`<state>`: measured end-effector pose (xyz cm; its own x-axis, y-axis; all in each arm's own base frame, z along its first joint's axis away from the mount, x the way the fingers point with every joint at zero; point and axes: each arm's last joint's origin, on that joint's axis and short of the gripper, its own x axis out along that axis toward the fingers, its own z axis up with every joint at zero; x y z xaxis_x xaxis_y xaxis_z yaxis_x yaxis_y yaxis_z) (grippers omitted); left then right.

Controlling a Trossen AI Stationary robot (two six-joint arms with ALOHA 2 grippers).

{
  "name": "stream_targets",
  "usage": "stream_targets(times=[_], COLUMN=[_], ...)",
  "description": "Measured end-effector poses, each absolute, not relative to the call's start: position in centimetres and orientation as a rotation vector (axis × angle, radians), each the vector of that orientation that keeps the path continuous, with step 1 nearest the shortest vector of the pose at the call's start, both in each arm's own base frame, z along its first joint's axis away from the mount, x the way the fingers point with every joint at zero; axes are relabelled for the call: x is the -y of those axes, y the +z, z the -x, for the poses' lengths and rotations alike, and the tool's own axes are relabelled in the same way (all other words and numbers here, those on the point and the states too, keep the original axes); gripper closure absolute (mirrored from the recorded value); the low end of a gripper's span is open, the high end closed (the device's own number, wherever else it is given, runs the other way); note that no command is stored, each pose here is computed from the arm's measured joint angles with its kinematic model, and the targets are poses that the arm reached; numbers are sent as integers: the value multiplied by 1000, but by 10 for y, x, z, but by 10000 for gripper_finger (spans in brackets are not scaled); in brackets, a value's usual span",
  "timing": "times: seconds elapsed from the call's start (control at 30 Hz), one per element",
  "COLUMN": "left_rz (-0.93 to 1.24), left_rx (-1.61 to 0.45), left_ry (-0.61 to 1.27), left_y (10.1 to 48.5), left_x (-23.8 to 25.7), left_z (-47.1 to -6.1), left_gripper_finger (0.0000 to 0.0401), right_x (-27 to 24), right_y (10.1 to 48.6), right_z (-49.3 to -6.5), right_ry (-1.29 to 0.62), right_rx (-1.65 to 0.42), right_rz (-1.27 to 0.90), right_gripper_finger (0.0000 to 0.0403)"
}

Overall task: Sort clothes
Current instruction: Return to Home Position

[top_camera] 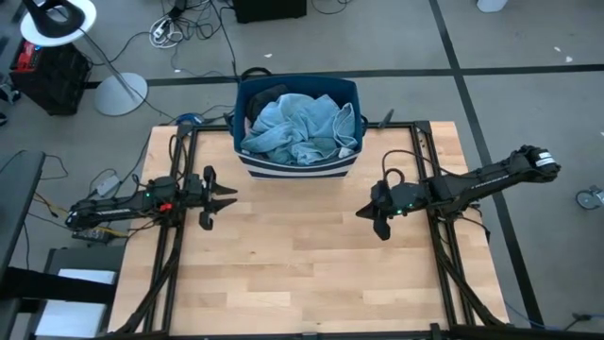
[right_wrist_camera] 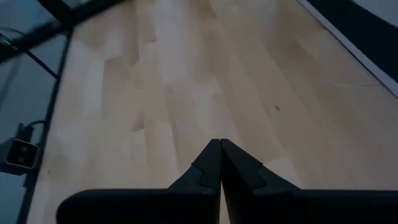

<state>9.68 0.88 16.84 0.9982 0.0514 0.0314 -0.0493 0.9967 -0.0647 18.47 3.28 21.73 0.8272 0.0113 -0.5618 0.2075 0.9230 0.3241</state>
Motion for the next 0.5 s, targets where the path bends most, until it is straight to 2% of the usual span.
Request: stream_targets(times=[0.5], left_rz=[61], left_rx=[38], left_ry=[50], left_y=[169], left_x=[-9], left_z=[-97], left_gripper_finger=[274], right_x=[-9], right_y=[156], right_z=[-147], right_ry=[-48], right_rx=[-324], right_rz=[-441], right_gripper_finger=[392])
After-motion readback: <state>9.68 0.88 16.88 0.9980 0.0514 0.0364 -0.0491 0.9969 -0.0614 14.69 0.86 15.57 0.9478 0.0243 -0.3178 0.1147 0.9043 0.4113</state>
